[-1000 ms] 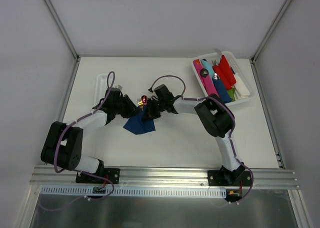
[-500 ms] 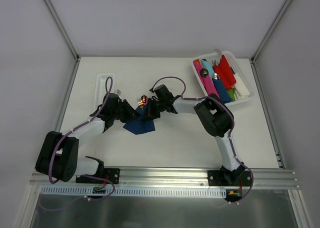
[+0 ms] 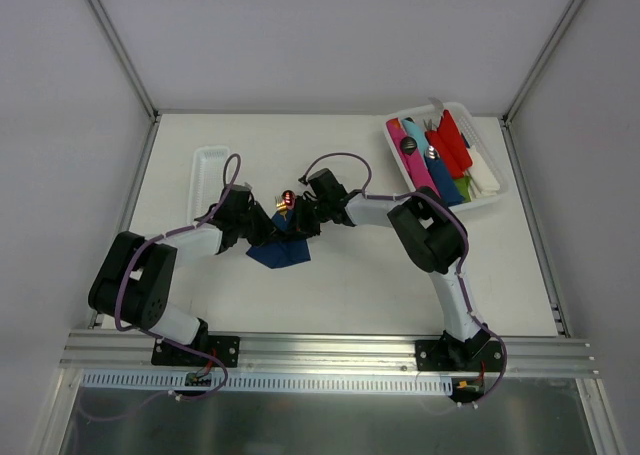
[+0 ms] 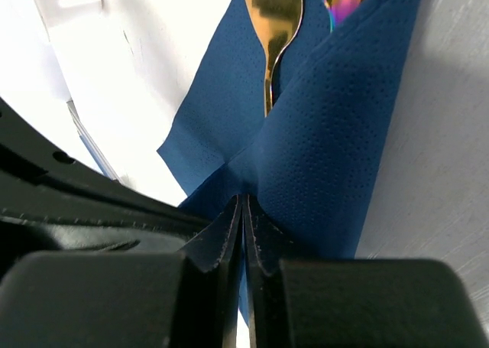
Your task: Place the utensils on the paper napkin and roll it up
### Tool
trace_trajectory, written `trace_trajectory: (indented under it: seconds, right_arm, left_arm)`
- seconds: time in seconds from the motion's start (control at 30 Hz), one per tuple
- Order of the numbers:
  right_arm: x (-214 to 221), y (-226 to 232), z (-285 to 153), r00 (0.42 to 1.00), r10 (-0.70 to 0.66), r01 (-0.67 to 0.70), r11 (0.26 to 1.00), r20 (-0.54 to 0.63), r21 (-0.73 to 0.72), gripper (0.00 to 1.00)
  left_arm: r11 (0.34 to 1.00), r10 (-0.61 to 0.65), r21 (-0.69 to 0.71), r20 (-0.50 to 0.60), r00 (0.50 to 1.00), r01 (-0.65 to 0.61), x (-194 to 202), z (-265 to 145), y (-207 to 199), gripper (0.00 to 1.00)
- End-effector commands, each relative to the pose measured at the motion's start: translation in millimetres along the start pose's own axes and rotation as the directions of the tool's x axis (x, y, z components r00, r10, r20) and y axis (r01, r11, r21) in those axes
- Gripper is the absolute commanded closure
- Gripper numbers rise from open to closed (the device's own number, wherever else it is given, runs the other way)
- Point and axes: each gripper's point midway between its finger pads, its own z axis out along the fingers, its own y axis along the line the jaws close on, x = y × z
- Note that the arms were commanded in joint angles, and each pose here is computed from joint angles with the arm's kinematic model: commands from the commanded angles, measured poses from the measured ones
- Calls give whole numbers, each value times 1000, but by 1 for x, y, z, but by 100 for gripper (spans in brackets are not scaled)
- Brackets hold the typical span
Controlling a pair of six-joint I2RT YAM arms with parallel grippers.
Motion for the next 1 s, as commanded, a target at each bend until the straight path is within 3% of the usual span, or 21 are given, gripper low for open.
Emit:
trace_trajectory:
  seconds: [0.0,0.5,0.8,0.97]
  right_arm:
    - [11,-48,6,997,70,-66,983,-14,169,93]
    - [1,-85,-20,980,174,-195,942,102,273,94]
    - [19,-103,-27,920,362,-391,875,152,286,94]
    - [22,-101,-18,886,433,-462,847,164,263,94]
  left_arm:
    - [999,-27,-41,-9,1000,27,5,1,7,97]
    - [984,-33,-175,-43,999,25,16,-5,40,100]
    - [994,102,51,-3,995,-101,1,-23,-21,96]
    - [992,101,78,-8,995,-100,7,-23,-31,96]
